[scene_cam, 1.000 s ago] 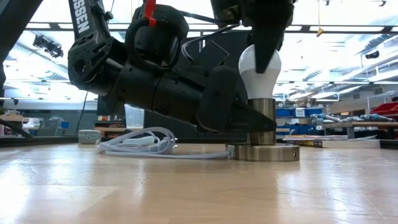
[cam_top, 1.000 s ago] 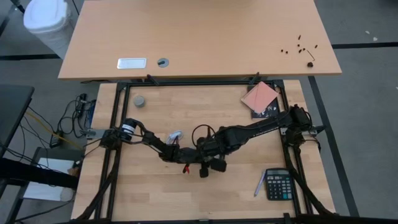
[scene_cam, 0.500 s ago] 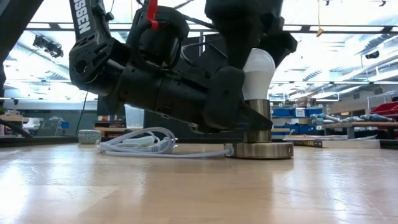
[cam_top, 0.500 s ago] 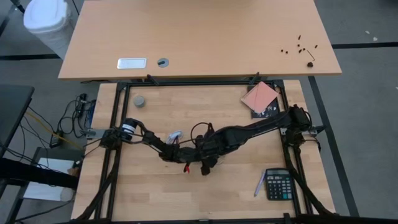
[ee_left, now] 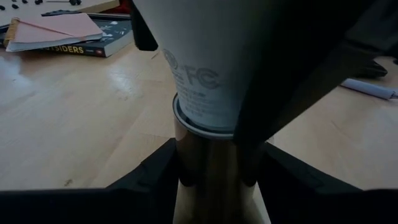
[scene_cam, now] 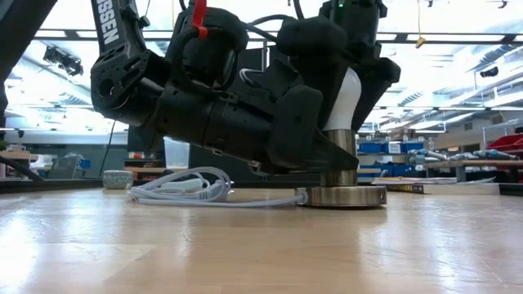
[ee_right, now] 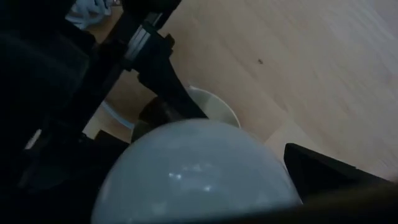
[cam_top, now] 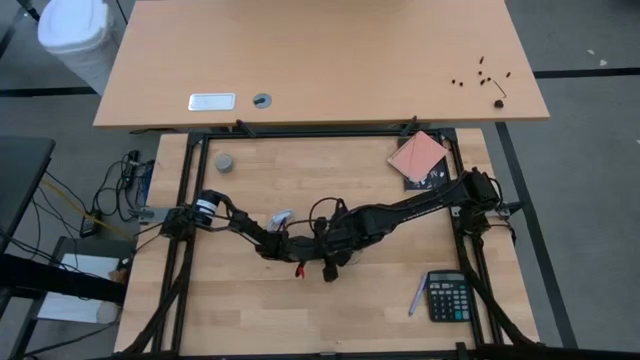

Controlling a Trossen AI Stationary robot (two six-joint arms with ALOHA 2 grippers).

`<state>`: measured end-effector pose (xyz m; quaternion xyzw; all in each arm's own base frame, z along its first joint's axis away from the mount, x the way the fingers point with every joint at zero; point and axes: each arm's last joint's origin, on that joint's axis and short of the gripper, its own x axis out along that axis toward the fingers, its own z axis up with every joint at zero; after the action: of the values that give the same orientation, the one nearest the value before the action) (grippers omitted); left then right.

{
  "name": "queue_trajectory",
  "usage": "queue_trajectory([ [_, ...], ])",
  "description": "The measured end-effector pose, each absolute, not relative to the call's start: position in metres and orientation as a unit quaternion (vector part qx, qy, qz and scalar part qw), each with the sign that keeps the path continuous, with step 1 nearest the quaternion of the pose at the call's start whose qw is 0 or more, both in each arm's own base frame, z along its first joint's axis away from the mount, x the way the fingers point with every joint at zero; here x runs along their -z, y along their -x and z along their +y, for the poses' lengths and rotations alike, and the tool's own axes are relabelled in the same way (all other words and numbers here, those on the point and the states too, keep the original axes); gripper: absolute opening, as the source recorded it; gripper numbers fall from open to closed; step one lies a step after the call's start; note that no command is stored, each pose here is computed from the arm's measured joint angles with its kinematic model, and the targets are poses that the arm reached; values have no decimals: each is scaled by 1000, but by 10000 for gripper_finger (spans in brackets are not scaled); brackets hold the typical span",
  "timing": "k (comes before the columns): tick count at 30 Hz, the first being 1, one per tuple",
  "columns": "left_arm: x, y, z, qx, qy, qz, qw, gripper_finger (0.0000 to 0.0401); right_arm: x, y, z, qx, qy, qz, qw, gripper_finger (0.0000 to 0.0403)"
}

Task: Screw lightbulb
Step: Remove the white lightbulb from the gold lamp

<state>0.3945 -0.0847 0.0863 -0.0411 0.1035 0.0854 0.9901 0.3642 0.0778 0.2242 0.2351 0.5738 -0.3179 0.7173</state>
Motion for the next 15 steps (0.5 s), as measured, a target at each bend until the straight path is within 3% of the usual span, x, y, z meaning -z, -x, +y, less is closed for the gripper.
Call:
queue_trajectory([
  [6,-86,-395,-85,-84,41,103,990,184,-224,-365,78,313,-230,575,721,361],
  [15,-86,-395,-85,-84,41,104,990,184,-224,-365,79,270,-207,597,726,277],
])
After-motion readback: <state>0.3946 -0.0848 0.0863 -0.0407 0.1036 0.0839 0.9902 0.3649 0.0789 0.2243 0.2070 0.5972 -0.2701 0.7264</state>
